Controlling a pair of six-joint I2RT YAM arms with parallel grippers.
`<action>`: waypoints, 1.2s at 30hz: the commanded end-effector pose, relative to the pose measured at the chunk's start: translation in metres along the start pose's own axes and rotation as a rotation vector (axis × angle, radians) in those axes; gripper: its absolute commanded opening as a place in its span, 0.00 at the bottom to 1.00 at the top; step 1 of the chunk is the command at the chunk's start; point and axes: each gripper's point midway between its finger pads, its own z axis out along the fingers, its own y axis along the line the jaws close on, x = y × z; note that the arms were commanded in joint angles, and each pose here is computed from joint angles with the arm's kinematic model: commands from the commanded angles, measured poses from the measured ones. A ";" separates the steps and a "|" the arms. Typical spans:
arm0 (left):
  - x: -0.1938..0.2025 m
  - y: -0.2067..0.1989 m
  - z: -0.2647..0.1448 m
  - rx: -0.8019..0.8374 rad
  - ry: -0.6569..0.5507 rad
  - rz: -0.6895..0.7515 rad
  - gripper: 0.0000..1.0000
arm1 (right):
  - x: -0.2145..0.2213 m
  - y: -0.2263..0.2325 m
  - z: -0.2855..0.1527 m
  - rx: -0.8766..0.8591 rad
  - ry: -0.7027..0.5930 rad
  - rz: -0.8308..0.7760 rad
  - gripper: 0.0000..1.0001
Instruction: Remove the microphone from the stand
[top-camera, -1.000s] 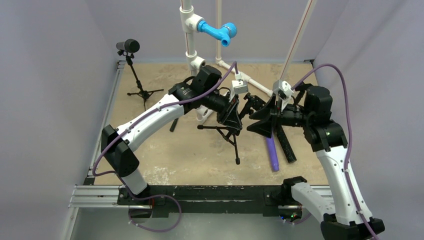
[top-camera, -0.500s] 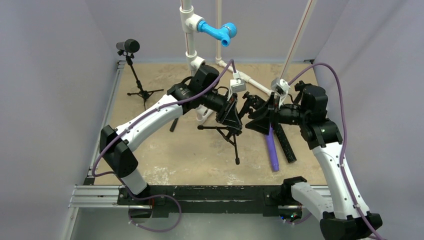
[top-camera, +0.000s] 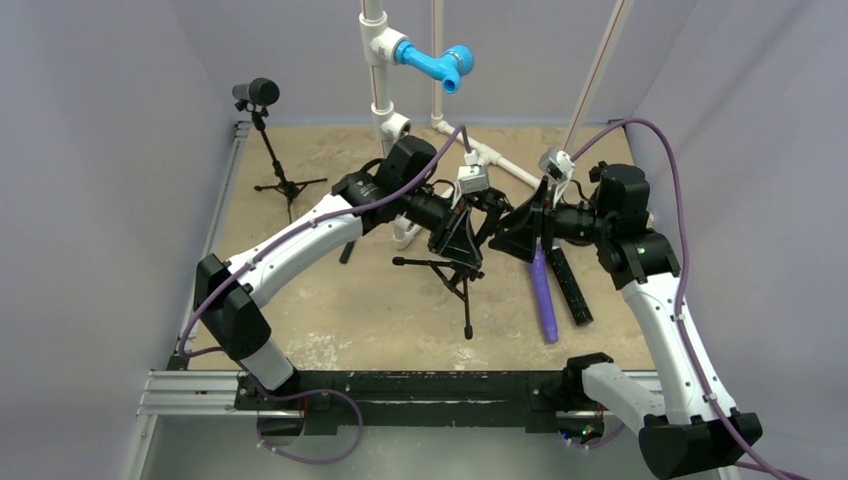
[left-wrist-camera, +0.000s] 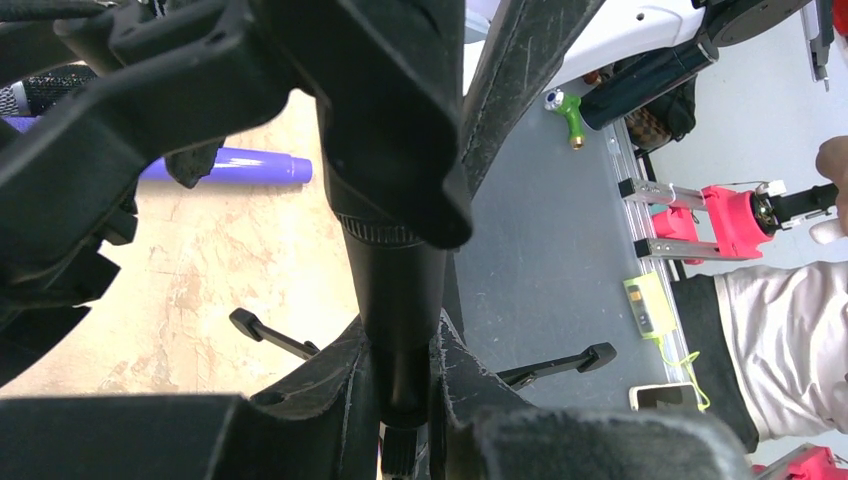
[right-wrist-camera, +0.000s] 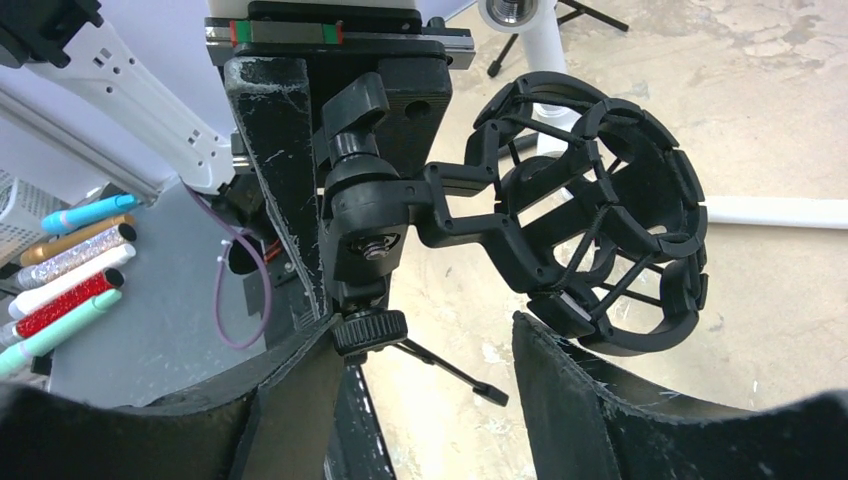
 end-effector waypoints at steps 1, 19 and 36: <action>-0.019 -0.031 -0.007 0.072 -0.052 0.106 0.00 | -0.021 0.014 -0.004 -0.053 -0.043 -0.071 0.62; -0.008 -0.026 0.016 0.074 0.003 0.097 0.00 | -0.024 0.025 0.000 -0.140 -0.068 -0.065 0.68; -0.012 -0.016 0.030 0.034 0.023 0.097 0.00 | -0.014 0.013 0.006 -0.106 -0.095 -0.018 0.26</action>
